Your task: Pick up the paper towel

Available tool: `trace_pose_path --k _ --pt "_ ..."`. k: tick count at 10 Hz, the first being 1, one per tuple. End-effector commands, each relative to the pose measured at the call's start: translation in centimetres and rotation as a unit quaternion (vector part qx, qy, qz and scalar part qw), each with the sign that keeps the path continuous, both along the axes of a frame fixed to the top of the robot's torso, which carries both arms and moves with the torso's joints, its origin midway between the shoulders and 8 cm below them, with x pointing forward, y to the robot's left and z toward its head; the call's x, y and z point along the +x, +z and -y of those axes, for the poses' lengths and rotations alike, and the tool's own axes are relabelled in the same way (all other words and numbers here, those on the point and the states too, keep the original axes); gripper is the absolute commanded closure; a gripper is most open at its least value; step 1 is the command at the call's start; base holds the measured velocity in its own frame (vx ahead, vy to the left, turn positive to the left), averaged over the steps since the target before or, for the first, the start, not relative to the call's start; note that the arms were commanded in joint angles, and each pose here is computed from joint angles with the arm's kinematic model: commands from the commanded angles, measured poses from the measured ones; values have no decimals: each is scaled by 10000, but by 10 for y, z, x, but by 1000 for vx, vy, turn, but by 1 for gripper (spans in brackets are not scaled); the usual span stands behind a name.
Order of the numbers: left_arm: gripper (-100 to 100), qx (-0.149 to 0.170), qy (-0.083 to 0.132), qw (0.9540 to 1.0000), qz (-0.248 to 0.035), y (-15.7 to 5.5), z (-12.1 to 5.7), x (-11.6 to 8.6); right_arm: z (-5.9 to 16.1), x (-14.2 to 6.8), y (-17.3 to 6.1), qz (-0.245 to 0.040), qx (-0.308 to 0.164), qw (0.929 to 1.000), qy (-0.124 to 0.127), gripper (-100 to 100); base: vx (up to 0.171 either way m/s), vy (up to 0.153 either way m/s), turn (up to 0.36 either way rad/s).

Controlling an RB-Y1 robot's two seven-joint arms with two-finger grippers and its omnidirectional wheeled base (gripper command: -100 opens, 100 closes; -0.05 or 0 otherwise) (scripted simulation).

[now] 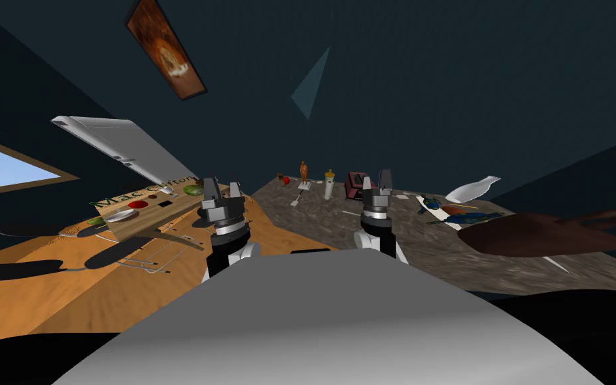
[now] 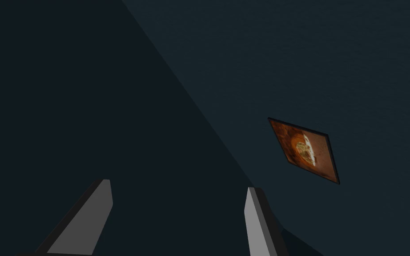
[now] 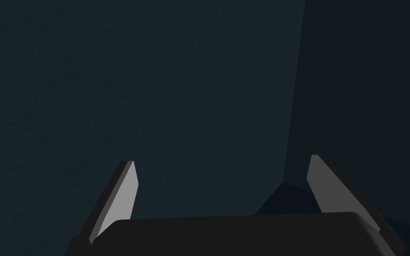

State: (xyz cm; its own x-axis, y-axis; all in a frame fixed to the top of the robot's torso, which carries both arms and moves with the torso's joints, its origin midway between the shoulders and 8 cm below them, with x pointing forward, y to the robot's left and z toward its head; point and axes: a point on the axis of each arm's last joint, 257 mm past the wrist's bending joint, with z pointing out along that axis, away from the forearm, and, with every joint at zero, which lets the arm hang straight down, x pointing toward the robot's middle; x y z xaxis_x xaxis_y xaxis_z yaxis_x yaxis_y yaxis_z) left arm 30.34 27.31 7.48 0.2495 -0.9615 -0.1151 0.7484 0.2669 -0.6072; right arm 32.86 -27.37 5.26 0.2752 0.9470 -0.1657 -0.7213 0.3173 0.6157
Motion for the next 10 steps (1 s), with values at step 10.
trace_pose_path --k 10 --pt "0 -1 -1 10000 1 0 0 0 -24 85 -94 -1699 -1380 9757 -53 -100 -40 120 17"
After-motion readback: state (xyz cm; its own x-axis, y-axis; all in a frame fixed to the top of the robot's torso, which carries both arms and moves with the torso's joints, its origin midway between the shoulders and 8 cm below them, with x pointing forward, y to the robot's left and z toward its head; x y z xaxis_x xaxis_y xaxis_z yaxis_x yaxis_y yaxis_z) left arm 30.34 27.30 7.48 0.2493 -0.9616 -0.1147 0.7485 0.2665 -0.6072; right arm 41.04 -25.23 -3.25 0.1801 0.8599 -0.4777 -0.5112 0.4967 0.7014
